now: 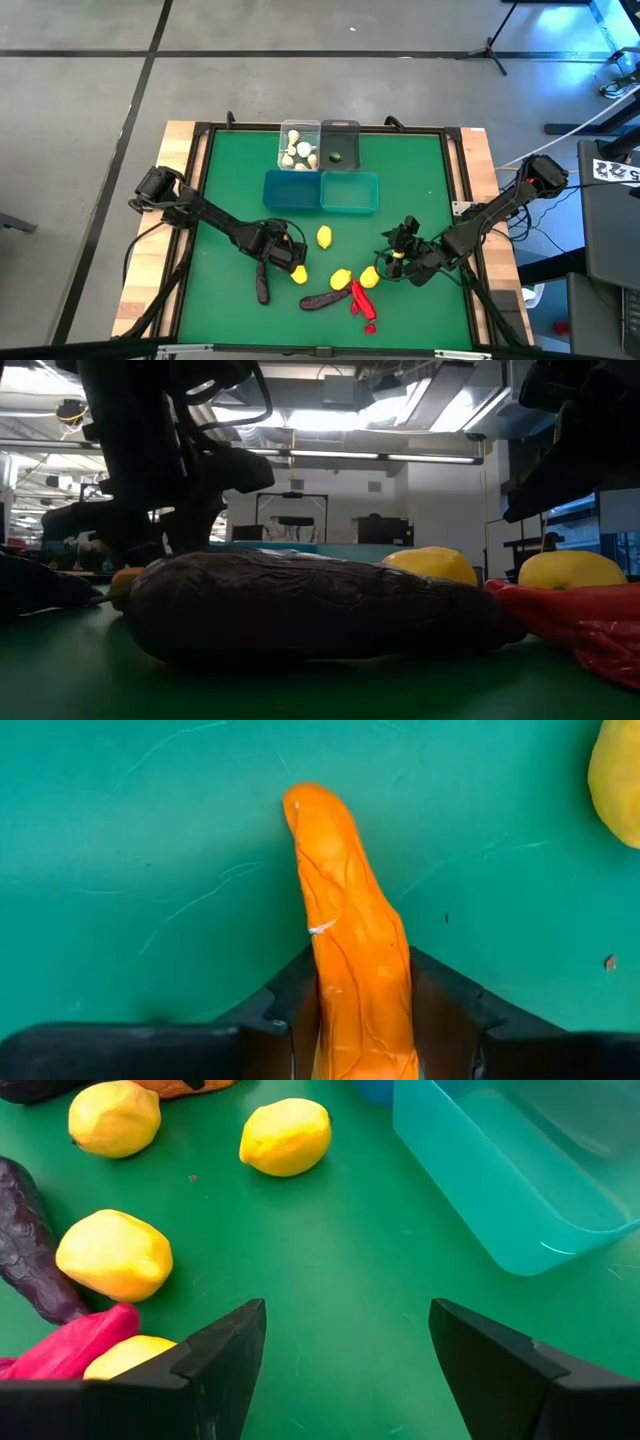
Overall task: Sort produce into baskets
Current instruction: Put the orange chili pepper into the black bin
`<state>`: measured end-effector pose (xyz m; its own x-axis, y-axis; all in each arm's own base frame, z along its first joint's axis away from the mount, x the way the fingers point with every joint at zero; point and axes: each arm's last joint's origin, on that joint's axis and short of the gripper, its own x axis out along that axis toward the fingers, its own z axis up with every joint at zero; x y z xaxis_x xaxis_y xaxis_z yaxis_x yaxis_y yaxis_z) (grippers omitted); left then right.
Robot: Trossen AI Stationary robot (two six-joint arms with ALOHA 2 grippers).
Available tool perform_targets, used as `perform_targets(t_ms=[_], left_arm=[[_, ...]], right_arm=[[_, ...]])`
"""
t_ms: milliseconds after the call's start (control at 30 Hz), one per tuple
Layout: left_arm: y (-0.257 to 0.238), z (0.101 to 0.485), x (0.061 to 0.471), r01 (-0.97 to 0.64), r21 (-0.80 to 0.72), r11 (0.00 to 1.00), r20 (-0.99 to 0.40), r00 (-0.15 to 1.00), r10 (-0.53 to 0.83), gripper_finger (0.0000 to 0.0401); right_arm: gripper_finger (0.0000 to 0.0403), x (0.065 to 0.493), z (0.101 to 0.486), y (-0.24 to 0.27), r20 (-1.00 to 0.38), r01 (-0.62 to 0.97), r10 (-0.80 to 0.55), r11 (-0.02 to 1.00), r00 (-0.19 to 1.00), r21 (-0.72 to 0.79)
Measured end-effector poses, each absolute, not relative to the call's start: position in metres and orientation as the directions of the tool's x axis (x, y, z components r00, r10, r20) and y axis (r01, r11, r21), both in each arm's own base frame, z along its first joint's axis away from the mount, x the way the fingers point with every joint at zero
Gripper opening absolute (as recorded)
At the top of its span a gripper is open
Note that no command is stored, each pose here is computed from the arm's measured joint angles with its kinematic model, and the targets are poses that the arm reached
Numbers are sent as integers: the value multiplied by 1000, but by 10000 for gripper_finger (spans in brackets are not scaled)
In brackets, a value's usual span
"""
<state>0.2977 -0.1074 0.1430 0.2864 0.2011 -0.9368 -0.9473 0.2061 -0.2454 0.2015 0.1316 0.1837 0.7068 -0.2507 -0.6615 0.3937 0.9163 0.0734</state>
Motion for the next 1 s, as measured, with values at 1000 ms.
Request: perform_targets(t_ms=[1000], left_arm=[[-44,218,307,-854,-428,296,-803,509,309,127]], right_arm=[[280,202,184,132,-660,394,-251,916,708,74]])
